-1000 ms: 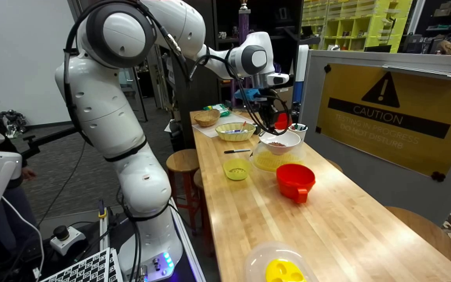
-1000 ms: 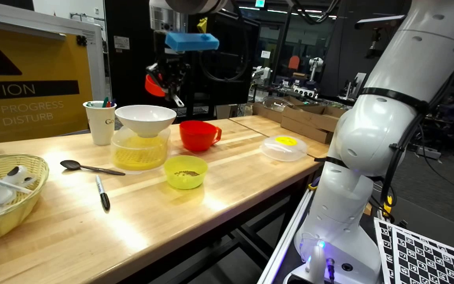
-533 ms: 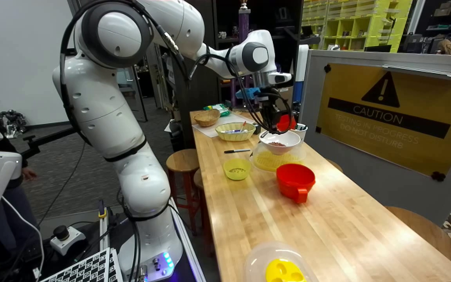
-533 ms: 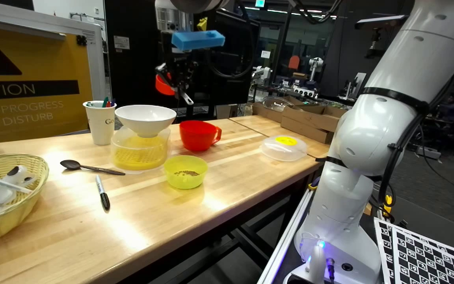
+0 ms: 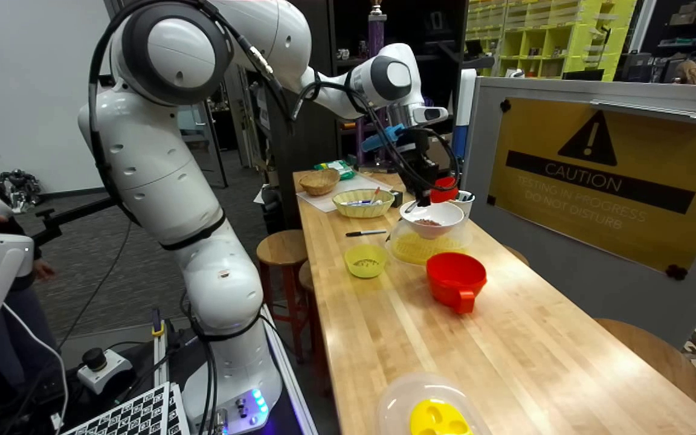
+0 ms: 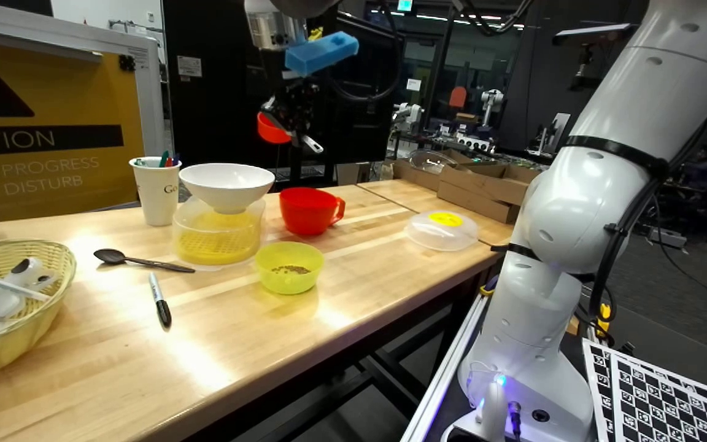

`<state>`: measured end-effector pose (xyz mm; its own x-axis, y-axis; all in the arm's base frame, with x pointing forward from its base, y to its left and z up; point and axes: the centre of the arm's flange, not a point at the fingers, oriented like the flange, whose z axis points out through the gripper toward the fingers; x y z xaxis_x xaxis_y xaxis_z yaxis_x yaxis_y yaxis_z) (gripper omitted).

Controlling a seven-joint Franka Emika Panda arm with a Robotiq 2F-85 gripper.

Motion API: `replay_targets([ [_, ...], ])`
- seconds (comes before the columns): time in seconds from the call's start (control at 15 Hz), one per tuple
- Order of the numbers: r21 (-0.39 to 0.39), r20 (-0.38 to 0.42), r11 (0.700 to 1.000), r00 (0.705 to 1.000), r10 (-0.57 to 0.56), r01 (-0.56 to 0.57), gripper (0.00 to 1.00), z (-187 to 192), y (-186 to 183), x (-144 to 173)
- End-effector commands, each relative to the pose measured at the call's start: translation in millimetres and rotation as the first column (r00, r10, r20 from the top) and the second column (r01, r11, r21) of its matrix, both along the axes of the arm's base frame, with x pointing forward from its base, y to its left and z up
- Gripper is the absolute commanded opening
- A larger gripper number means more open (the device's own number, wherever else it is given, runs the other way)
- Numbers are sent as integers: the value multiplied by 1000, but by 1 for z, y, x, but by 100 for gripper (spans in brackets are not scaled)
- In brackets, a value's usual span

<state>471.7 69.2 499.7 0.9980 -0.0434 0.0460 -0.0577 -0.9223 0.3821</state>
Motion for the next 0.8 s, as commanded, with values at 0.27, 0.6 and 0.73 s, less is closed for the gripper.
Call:
replay_targets([
  [0.27,-79,14,994,997,76,-75,4,9,25,-9],
  [0.6,-51,59,995,994,91,-88,4,-10,59,-11],
  [0.73,-63,83,994,992,95,-90,4,-17,65,-8],
])
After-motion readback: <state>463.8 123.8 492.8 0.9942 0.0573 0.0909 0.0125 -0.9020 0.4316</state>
